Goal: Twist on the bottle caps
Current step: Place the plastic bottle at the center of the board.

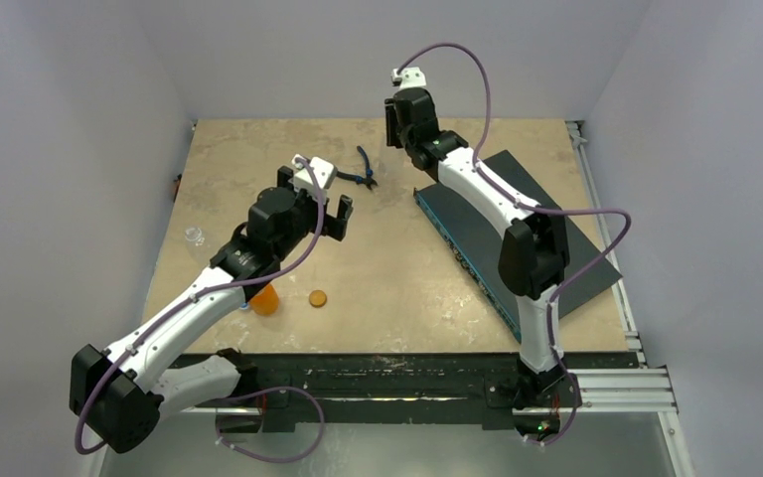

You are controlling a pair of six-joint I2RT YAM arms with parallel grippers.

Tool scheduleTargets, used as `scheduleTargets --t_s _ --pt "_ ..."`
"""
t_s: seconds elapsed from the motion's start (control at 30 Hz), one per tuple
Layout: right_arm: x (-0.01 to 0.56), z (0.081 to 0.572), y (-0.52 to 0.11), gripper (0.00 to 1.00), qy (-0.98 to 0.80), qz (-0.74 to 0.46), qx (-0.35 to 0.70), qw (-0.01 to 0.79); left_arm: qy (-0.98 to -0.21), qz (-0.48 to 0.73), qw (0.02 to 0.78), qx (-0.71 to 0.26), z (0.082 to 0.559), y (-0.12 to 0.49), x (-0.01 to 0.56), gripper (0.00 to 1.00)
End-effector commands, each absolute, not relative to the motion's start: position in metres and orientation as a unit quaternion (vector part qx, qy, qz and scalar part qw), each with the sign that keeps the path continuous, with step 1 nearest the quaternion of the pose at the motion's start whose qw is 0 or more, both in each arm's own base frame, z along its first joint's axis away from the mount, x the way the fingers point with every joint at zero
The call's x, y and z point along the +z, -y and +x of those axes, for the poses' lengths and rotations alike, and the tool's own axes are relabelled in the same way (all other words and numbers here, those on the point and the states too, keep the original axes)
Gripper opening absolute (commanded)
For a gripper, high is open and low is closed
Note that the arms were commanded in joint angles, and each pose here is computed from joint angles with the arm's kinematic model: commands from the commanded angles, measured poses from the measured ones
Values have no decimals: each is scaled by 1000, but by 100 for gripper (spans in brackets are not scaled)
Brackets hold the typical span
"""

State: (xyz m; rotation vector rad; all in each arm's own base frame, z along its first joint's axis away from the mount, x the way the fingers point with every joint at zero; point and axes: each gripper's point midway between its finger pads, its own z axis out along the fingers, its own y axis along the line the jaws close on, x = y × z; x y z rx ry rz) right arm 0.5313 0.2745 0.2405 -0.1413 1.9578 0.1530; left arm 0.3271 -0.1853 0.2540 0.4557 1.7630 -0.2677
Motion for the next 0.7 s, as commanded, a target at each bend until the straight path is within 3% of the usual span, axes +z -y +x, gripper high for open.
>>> scheduleTargets --t_s 0.0,0.67 --pt "291 558 -277 1 -782 -54 75 617 -763 177 615 -96 329 172 254 100" --pt "250 565 -290 9 -815 -85 74 568 -774 176 601 -95 331 172 238 100"
